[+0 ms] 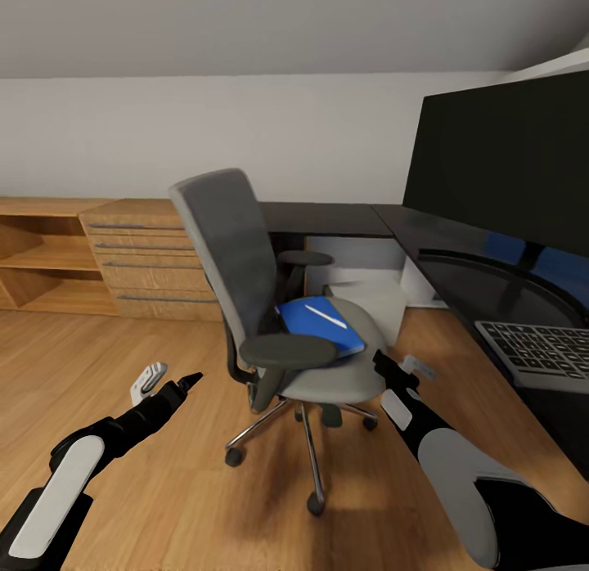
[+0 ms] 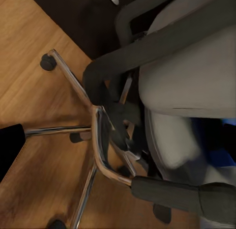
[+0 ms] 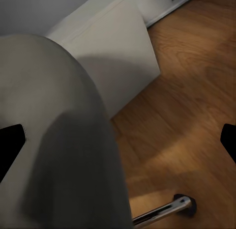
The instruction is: In the bedroom, organize the workspace by keeping the computer under the desk, ensuring the monitor is on the desk, placing the keyboard on the desk next to the monitor, placing the mouse on the desk next to the keyboard, moving the folder from the swivel chair onto the desk next to the mouse, stacking the notebook on top of the folder with the pen on top of the notebook, and positioning the swivel chair next to the desk.
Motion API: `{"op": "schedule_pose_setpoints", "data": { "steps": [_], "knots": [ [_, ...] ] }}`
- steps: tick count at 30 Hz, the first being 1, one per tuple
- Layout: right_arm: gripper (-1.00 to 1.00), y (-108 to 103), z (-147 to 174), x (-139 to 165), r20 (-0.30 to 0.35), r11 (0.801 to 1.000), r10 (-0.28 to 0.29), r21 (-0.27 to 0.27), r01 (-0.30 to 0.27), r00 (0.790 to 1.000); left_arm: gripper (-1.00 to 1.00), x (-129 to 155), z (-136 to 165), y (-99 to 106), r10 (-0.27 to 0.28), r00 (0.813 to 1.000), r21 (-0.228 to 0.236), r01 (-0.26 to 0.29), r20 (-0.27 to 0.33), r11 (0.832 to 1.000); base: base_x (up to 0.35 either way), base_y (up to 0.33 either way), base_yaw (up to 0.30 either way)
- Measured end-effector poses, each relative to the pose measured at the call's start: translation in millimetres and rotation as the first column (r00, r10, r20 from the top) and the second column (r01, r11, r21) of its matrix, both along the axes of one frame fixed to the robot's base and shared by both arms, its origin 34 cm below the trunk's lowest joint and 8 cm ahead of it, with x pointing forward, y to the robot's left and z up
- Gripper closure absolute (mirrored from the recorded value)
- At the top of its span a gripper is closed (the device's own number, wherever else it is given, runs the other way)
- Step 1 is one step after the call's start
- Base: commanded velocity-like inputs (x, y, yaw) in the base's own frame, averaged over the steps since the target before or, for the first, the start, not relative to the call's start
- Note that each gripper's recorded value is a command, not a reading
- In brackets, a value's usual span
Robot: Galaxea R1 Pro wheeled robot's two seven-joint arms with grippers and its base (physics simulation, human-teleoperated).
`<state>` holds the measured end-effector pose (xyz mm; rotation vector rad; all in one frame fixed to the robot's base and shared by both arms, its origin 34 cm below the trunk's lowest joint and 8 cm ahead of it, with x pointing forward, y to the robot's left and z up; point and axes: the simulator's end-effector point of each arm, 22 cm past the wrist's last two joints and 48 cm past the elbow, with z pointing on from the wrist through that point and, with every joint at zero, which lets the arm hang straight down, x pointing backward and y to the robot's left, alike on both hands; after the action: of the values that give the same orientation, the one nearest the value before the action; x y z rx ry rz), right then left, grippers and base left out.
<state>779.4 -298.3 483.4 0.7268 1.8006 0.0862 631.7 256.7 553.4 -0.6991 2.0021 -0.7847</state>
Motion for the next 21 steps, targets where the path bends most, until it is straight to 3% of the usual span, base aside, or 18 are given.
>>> {"op": "schedule_pose_setpoints", "data": {
  "steps": [7,21],
  "knots": [
    [-1.00,-1.2,0.5,0.2,0.004,1.000,-0.004,0.001,0.004,1.000,-1.00,0.1,-0.7,0.0,0.000,1.000,0.001,0.000,-0.001,1.000,0.000,0.000,0.073],
    [-1.00,0.0,0.8,0.6,0.004,1.000,0.001,-0.001,-0.001,1.000,-1.00,0.0,-0.7,-0.2,0.000,1.000,0.000,0.000,-0.001,1.000,0.000,0.000,0.206]
  ]
}}
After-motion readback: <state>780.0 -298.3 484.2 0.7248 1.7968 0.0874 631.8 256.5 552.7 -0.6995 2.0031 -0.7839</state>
